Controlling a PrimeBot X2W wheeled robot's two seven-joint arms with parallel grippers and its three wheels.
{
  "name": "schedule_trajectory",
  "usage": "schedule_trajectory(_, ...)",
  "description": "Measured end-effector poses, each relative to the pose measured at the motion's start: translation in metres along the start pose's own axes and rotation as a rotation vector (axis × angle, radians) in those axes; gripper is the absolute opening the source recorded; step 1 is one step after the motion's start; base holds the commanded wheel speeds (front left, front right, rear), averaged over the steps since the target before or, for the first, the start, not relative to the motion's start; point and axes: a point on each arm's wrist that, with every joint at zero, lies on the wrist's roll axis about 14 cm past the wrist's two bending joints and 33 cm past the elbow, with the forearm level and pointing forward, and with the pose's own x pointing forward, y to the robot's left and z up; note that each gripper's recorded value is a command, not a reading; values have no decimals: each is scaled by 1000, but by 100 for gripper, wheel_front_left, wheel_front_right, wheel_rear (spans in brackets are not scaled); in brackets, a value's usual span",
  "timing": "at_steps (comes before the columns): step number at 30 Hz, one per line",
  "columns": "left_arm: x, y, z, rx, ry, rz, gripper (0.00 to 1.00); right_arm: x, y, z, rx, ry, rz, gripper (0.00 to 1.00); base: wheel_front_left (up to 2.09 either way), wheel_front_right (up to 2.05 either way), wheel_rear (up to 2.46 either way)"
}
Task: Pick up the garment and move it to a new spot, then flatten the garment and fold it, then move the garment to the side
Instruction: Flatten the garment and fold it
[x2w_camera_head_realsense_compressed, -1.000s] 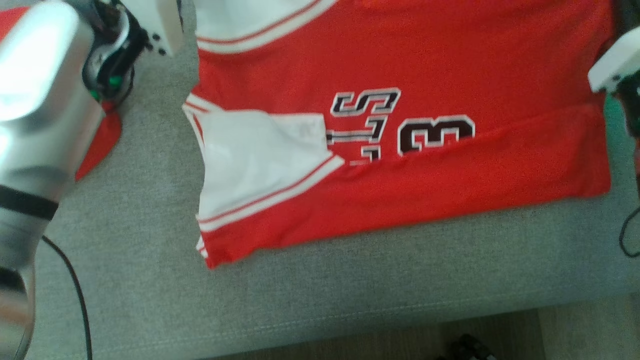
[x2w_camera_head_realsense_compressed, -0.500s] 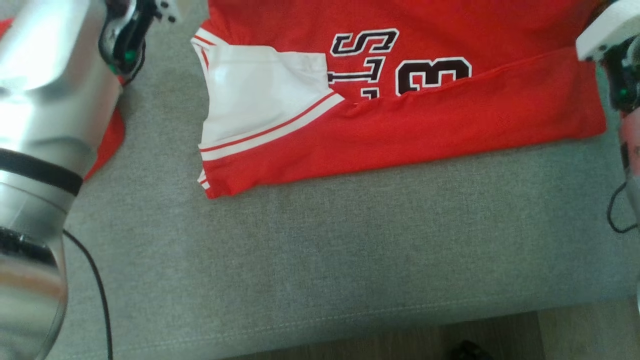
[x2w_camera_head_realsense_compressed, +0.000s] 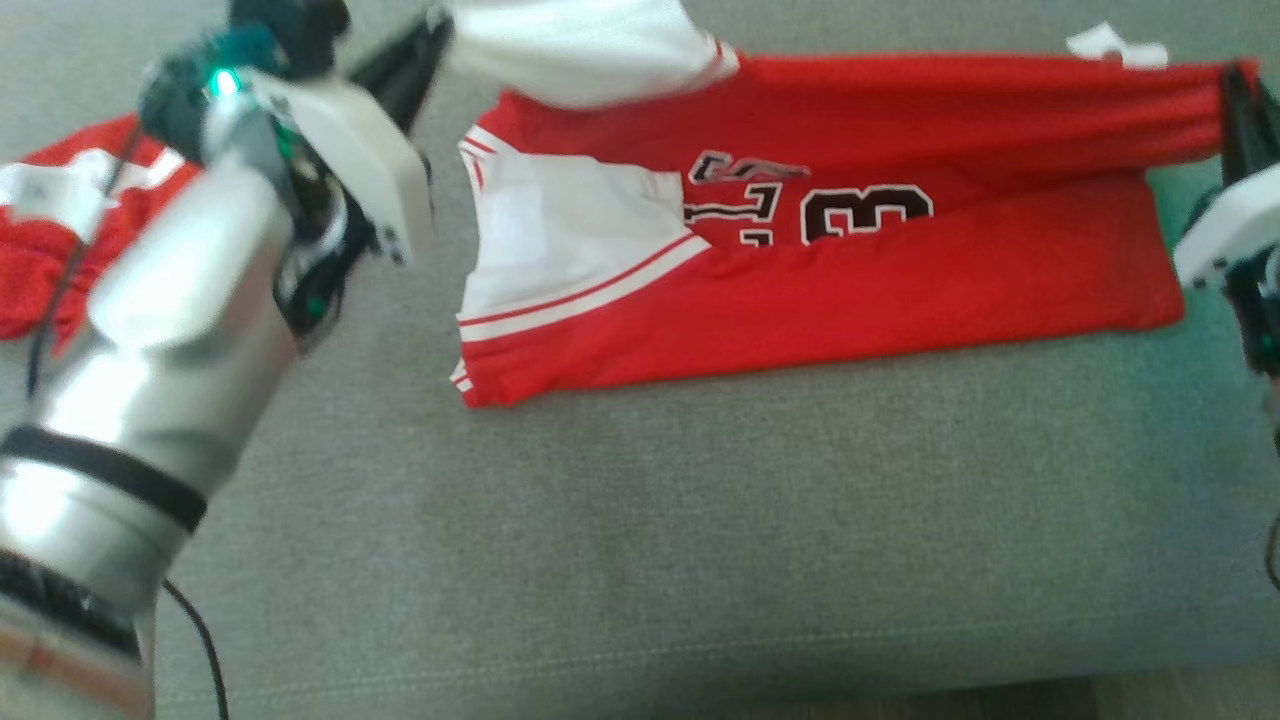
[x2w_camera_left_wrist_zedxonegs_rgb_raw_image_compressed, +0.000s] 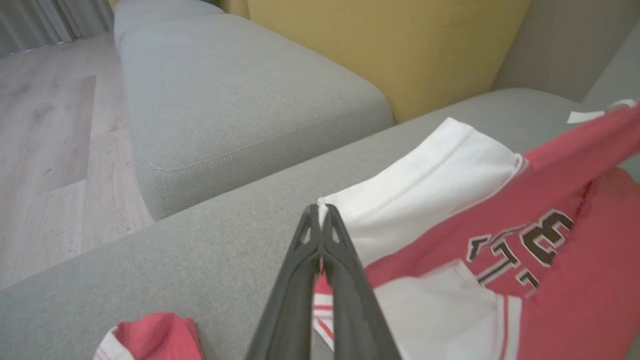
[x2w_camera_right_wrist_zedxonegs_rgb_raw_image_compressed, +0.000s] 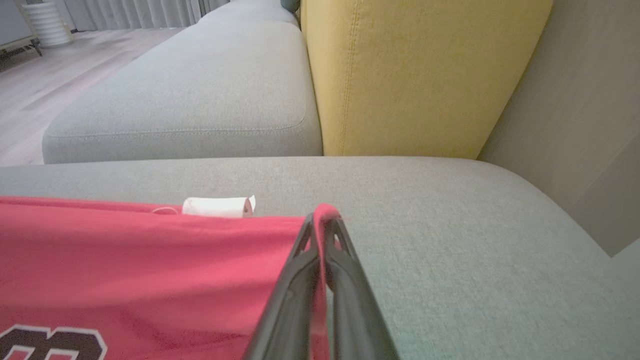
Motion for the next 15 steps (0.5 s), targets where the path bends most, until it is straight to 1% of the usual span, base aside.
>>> schedule_trajectory(5,-29,-23,-21,2,71,-55,0,-17,3,-16,-15,74,29,0,0,0,0)
schedule_trajectory(8,-48,-35,-38,-15,114,-73,0,-29,11,-29,-26,128,70,0,0,0,0)
schedule_trajectory(12,-72,-49,-64,-43,184,-88,0,-44,12,-45,-37,202,102,0,0,0,0)
schedule_trajectory(15,-82,-57,-73,-57,216,-100,0,-53,15,-54,-37,247,130,0,0,0,0)
